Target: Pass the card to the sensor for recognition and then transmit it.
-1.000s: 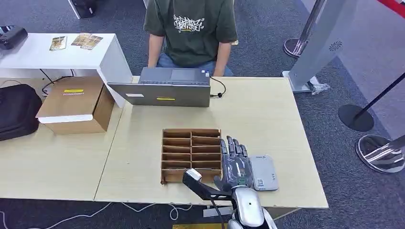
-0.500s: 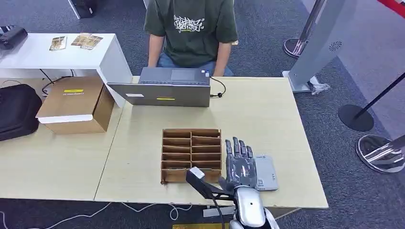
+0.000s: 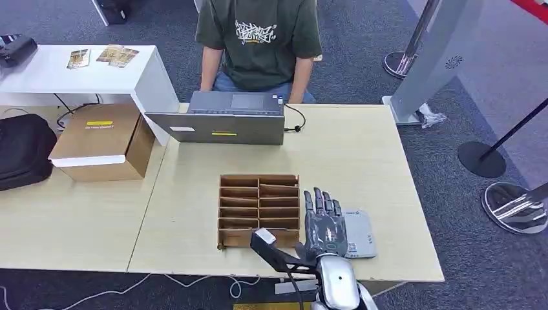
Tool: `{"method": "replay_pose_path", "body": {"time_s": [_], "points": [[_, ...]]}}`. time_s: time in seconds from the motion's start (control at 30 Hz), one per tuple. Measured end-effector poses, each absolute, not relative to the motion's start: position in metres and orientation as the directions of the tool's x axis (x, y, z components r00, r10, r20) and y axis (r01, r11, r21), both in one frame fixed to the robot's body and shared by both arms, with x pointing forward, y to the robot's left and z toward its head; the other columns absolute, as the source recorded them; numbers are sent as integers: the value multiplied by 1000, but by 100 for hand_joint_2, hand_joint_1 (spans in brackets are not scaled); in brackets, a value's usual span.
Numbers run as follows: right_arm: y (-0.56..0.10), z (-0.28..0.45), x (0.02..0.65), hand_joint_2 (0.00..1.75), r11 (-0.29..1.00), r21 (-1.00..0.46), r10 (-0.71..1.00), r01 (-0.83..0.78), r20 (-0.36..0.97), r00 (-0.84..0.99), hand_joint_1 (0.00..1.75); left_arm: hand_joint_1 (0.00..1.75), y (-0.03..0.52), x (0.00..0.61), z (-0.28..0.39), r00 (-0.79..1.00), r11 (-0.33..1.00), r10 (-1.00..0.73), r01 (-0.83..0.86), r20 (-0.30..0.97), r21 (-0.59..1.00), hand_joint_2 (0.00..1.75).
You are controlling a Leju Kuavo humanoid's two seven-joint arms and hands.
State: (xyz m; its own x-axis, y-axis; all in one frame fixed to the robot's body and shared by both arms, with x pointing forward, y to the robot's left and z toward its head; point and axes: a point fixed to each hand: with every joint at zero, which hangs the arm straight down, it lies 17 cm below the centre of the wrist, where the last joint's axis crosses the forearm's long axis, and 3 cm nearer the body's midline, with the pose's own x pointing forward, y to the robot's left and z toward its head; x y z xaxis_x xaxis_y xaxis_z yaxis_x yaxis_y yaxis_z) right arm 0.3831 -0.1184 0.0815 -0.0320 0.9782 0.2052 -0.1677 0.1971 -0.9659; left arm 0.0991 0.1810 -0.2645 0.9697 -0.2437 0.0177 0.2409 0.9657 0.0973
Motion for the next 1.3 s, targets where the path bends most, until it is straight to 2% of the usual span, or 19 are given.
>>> {"method": "replay_pose_path", "body": {"time_s": [0.2,0.53,0.73,0.97,1.3], "points": [[-116,60,361,175,227,-951,967,-212,246,-69,0,0,180,99,-264,970,966,-244,242,12,90,175],[-113,49,354,175,204,-952,968,-228,231,-94,0,0,179,98,-264,976,973,-218,217,4,79,175],[-107,51,359,175,198,-958,967,-206,225,-123,0,0,179,99,-264,974,971,-226,225,3,80,175],[-87,75,379,175,228,-968,948,-109,246,-202,0,0,177,100,-263,970,967,-241,240,8,83,175],[-57,82,396,175,228,-967,930,-114,251,-270,0,0,176,100,-263,974,971,-228,226,15,81,175]]}}
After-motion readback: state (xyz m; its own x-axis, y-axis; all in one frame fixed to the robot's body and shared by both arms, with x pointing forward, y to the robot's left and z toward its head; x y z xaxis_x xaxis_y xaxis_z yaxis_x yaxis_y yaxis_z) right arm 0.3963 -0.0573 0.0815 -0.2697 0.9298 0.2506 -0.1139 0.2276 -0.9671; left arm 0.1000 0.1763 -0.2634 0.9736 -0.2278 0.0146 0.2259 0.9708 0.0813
